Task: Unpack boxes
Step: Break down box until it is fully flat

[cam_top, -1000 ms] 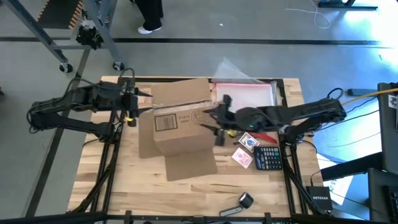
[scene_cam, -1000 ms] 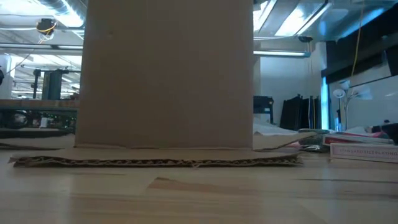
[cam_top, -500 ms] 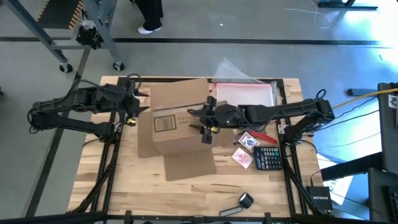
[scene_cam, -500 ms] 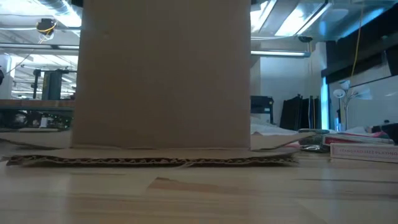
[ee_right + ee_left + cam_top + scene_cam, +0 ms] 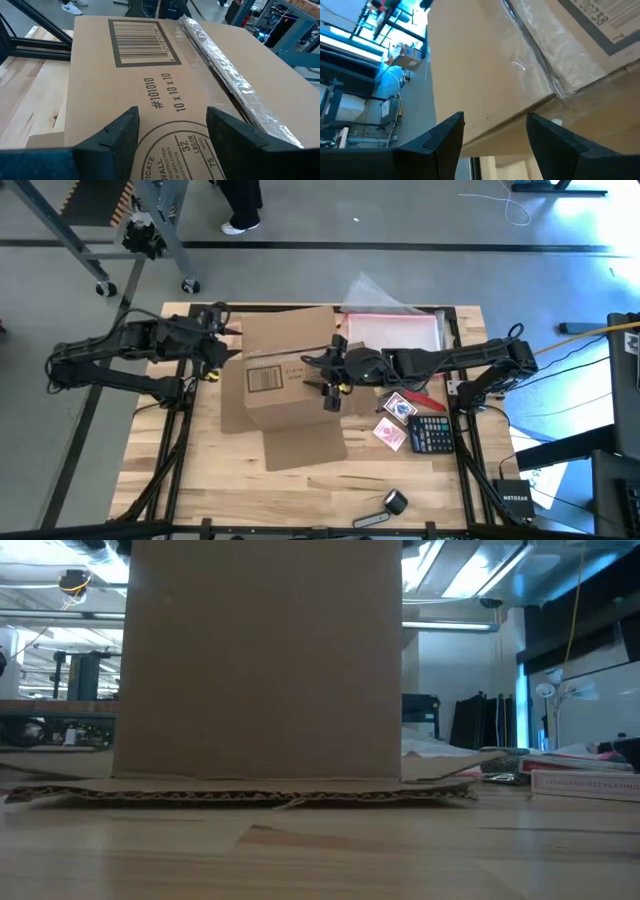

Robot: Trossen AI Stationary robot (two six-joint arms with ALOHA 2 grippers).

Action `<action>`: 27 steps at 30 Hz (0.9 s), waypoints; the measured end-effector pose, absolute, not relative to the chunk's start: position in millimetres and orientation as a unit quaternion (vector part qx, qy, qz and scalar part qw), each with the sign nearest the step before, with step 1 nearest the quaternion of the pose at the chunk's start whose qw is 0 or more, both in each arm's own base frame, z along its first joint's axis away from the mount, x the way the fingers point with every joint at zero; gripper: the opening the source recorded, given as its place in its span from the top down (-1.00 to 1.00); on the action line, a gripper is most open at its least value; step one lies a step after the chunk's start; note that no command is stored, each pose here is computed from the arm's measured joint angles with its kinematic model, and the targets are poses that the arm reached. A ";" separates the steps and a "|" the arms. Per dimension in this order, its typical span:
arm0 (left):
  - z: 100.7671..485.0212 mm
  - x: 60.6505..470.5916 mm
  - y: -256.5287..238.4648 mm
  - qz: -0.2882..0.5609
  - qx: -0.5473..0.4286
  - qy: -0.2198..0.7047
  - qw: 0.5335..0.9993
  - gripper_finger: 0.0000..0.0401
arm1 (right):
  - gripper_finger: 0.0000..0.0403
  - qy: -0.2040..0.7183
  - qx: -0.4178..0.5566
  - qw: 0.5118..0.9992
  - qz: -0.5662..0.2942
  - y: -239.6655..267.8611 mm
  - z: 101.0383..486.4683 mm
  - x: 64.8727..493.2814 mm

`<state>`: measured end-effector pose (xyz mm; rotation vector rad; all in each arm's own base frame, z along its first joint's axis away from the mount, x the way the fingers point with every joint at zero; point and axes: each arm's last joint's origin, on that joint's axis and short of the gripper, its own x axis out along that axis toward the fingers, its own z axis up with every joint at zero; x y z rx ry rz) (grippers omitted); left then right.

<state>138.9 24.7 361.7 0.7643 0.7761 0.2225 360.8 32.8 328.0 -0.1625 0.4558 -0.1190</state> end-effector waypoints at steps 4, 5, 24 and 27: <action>357.7 148.1 25.7 0.095 0.377 0.384 0.838 -0.04 | -0.12 0.227 -0.081 0.969 -0.059 32.9 327.8 360.6; 357.0 150.5 25.9 0.092 0.381 0.386 0.835 -0.04 | -0.12 0.227 -0.081 0.969 -0.058 32.9 327.7 360.6; 371.0 166.7 18.3 0.084 0.379 0.289 0.875 -0.04 | -0.12 0.228 -0.077 0.970 -0.039 34.0 326.7 361.2; 369.9 169.1 15.9 0.070 0.381 0.287 0.876 -0.04 | -0.12 0.228 -0.077 0.970 -0.039 34.1 326.7 361.2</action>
